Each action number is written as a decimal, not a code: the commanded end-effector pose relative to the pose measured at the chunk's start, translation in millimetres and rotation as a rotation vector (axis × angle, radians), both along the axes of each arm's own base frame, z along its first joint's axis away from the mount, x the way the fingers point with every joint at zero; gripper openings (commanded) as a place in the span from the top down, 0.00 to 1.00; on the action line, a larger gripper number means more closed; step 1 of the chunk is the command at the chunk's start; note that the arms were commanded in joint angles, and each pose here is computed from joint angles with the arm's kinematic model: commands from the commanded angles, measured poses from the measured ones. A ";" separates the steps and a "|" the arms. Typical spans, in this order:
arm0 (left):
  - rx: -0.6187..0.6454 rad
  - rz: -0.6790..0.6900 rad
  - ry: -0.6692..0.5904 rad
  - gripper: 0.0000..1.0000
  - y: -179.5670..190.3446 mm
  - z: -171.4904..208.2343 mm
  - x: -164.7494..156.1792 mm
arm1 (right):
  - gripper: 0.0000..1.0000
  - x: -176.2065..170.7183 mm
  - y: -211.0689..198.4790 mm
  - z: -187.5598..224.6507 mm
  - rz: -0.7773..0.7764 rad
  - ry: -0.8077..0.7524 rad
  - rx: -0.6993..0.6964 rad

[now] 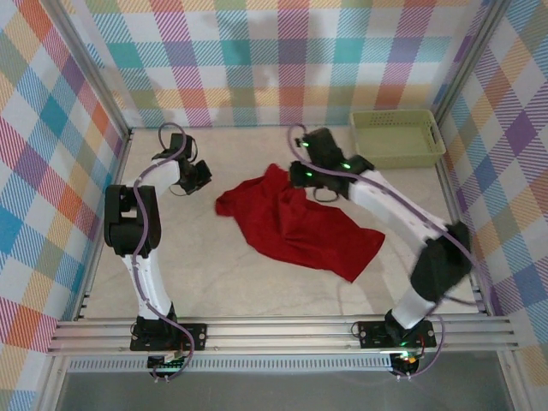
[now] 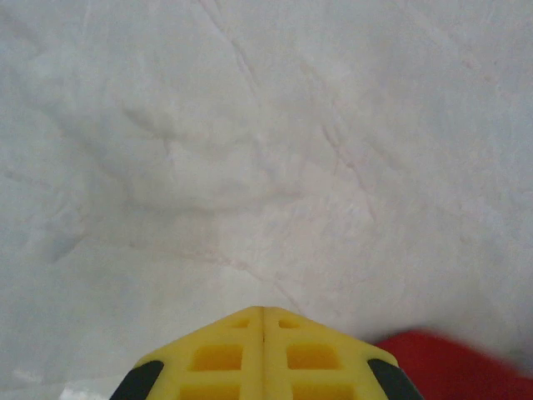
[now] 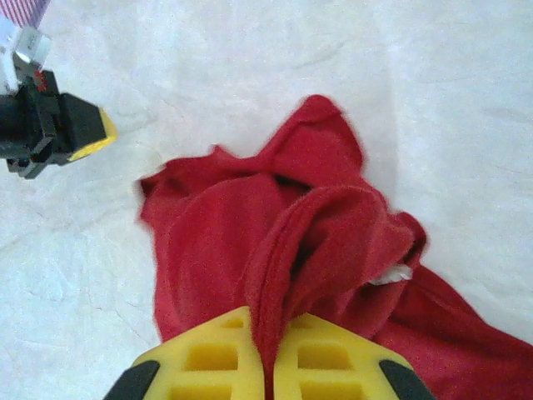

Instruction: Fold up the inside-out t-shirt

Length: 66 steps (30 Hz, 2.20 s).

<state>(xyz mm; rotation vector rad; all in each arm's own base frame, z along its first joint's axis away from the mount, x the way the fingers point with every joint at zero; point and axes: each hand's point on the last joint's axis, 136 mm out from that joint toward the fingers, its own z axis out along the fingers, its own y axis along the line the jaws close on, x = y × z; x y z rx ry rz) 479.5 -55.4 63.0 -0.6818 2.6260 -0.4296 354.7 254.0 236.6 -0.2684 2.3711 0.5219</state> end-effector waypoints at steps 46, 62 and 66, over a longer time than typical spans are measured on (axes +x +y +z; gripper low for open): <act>0.094 -0.302 -0.099 1.00 -172.2 11.3 -72.7 | 0.55 -117.2 -67.5 -137.6 -0.147 0.253 0.096; 0.143 -0.198 -0.063 1.00 -125.5 -13.0 -125.1 | 0.70 -95.2 -43.7 -167.6 -0.136 0.332 0.091; 0.117 -0.157 -0.114 1.00 -114.9 -11.7 -138.6 | 0.94 -87.3 -51.5 -154.9 -0.150 0.274 0.046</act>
